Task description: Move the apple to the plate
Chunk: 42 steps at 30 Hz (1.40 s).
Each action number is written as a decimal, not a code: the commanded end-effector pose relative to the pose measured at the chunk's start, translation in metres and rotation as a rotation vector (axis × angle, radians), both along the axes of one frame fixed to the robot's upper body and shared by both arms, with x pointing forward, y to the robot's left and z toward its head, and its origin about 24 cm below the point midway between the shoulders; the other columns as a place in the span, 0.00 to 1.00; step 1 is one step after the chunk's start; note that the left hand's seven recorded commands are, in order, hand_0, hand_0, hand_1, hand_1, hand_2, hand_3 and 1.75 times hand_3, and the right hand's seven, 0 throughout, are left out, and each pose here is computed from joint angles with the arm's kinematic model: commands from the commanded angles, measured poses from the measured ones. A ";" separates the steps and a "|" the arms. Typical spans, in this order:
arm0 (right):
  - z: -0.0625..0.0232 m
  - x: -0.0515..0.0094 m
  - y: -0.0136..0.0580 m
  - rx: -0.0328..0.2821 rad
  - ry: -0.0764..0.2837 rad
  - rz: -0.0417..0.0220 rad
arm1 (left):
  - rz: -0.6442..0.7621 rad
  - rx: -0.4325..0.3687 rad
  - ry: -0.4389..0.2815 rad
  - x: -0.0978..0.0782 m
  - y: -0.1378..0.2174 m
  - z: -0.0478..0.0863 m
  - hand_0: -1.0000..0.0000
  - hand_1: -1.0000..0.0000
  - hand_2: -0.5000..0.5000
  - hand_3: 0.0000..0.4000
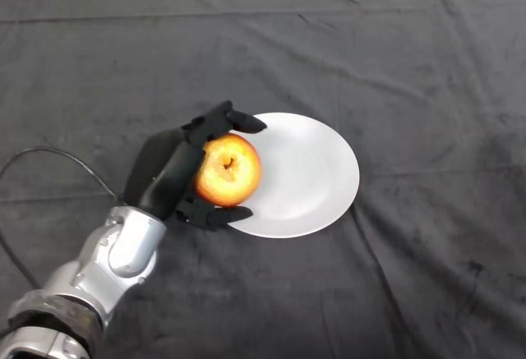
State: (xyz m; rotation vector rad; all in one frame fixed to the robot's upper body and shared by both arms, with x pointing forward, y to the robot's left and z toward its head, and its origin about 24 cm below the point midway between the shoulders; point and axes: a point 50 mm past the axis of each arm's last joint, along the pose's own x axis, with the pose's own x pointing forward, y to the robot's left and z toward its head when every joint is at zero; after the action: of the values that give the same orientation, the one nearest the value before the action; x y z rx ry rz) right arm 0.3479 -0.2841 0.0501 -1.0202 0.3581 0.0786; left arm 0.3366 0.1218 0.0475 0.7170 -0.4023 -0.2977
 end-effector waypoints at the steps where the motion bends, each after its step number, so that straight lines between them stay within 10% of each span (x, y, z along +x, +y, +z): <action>1: 0.0043 -0.0015 -0.0087 -0.032 -0.006 -0.0104 | -0.008 0.029 0.010 0.010 -0.003 0.008 0.00 0.00 0.50 1.00; 4: 0.0043 -0.0015 -0.0087 -0.032 -0.006 -0.0104 | -0.005 0.042 0.047 0.011 -0.004 0.005 0.10 0.06 0.52 0.94; 6: 0.0043 -0.0015 -0.0087 -0.032 -0.006 -0.0103 | -0.004 0.051 0.069 0.011 -0.004 0.003 0.27 0.50 0.38 0.73; 7: 0.0043 -0.0015 -0.0087 -0.032 -0.006 -0.0103 | -0.004 0.055 0.080 0.012 -0.005 0.002 0.50 1.00 0.25 0.50; 9: 0.0043 -0.0015 -0.0087 -0.032 -0.006 -0.0103 | -0.004 0.062 0.098 0.013 -0.005 0.002 1.00 1.00 0.50 0.00; 42: 0.0042 -0.0015 -0.0087 -0.032 -0.006 -0.0100 | 0.297 -0.151 -0.030 0.027 0.095 0.051 1.00 1.00 0.50 0.00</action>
State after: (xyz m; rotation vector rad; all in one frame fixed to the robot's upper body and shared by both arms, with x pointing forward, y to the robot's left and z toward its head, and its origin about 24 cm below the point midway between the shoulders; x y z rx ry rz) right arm 0.3484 -0.2838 0.0507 -1.0204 0.3540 0.0795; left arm 0.3595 0.2069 0.0861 0.6192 -0.3088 -0.0182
